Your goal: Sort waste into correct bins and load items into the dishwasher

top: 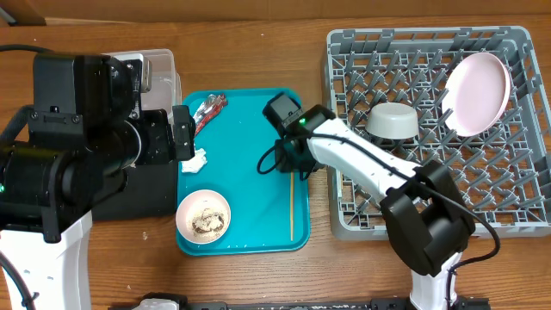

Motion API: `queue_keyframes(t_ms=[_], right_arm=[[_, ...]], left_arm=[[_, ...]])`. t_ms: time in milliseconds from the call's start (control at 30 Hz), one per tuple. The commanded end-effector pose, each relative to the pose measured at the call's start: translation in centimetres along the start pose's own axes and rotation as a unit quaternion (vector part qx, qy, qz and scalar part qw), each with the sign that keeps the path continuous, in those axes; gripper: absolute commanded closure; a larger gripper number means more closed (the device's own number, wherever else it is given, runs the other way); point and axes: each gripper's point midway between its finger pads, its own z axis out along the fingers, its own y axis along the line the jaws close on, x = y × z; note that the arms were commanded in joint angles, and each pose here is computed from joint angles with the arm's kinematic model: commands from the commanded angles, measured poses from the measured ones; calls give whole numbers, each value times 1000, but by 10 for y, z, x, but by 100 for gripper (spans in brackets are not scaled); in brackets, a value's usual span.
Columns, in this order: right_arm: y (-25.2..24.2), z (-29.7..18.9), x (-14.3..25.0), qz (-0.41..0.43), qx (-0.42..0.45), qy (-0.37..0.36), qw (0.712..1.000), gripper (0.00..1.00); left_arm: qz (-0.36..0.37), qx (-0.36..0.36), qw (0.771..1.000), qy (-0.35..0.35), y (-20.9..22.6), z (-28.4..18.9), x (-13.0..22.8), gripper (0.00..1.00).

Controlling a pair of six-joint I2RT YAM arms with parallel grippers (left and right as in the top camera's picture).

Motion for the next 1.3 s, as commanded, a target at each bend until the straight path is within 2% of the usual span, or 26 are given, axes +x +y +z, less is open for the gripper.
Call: queue_keyframes(t_ms=[0, 67, 167, 267, 367, 433, 633, 767, 900, 1067, 1167, 1267], right_arm=[[2, 21, 25, -4, -12, 34, 999, 63], [-1, 26, 30, 9, -10, 39, 999, 64], [-4, 26, 27, 15, -13, 39, 999, 73], [-3, 26, 25, 25, -14, 36, 999, 76], [0, 27, 21, 36, -21, 28, 999, 91], [1, 27, 18, 40, -24, 23, 999, 96], [3, 12, 13, 41, -27, 19, 999, 96], [8, -35, -6, 40, -51, -22, 998, 96], [6, -107, -39, 24, -94, -109, 989, 96], [-49, -172, -75, 73, -80, -209, 972, 96], [-79, -176, -85, 43, -62, -217, 973, 96], [-96, -158, -85, 20, -37, -196, 980, 96]], left_arm=[[-8, -2, 1000, -3, 0, -1, -2, 0], [-8, -2, 1000, -3, 0, -1, -2, 0], [-8, -2, 1000, -3, 0, -1, -2, 0], [-8, -2, 1000, -3, 0, -1, -2, 0], [-8, -2, 1000, -4, 0, -1, -2, 0], [-8, -2, 1000, -4, 0, -1, -2, 0], [-8, -2, 1000, -3, 0, -1, -2, 0], [-8, -2, 1000, -3, 0, -1, -2, 0], [-8, -2, 1000, -3, 0, -1, -2, 0], [-8, -2, 1000, -3, 0, -1, -2, 0], [-8, -2, 1000, -3, 0, -1, -2, 0], [-8, -2, 1000, -3, 0, -1, -2, 0]])
